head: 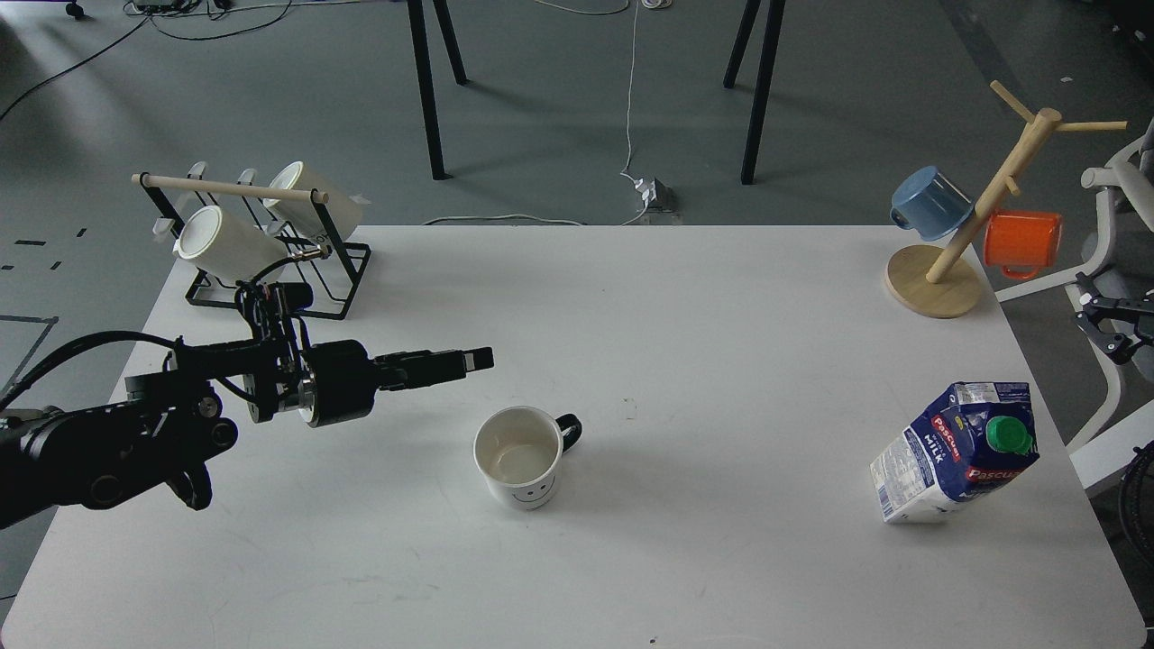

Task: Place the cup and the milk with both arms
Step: 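Release the mug and withdraw the left gripper toward the rack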

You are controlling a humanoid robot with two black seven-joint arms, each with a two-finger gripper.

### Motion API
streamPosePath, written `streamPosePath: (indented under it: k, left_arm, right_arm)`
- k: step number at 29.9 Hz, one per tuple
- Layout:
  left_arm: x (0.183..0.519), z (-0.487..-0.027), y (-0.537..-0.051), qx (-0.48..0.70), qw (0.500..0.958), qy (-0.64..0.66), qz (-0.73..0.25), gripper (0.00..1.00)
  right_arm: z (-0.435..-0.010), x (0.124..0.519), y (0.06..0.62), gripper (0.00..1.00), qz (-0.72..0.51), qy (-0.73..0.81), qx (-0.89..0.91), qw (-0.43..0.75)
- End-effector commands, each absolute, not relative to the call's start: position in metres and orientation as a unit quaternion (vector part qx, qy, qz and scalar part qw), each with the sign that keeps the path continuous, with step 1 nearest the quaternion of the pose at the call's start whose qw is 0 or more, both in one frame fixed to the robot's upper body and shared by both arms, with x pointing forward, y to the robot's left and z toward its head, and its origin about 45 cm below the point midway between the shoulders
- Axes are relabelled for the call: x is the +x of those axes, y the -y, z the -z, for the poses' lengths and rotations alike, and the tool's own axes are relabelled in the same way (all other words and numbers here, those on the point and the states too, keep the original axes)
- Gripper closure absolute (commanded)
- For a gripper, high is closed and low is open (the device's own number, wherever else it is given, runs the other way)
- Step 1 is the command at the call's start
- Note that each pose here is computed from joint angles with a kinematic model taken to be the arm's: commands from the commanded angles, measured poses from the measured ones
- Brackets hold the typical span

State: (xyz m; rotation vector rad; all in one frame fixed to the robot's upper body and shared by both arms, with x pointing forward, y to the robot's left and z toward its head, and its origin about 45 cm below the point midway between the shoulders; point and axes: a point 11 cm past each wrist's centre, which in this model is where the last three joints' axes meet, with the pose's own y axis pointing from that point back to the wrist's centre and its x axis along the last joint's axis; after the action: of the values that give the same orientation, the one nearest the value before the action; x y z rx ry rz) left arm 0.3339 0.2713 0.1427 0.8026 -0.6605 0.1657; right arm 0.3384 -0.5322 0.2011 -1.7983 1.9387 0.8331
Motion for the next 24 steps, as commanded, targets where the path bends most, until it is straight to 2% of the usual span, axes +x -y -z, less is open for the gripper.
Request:
streamPosePath:
  k: [1, 5, 7, 12, 16, 24]
  left_arm:
    - [0.344, -0.179, -0.297, 0.358, 0.891, 0.243, -0.136, 0.14]
    - [0.362, -0.222, -0.325, 0.293, 0.908, 0.188, -0.231, 0.13]
    - [0.373, -0.242, -0.335, 0.24, 0.912, 0.161, -0.29, 0.13]
    - [0.387, -0.261, -0.352, 0.139, 0.91, 0.09, -0.38, 0.13]
    - [0.395, -0.266, -0.37, 0.092, 0.895, 0.054, -0.432, 0.13]
    - [0.391, -0.255, -0.376, 0.097, 0.892, 0.041, -0.44, 0.11]
  right_arm:
    - [-0.229, 0.343, 0.531, 0.01, -0.288, -0.671, -0.649, 0.212]
    - [-0.258, 0.334, 0.55, 0.01, -0.33, -0.65, -0.61, 0.309]
    - [-0.258, 0.322, 0.559, 0.01, -0.36, -0.642, -0.584, 0.343]
    - [-0.213, 0.274, 0.567, 0.01, -0.428, -0.643, -0.504, 0.387]
    - [-0.172, 0.22, 0.553, 0.01, -0.513, -0.63, -0.461, 0.357]
    - [-0.129, 0.123, 0.537, 0.01, -0.6, -0.642, -0.397, 0.266]
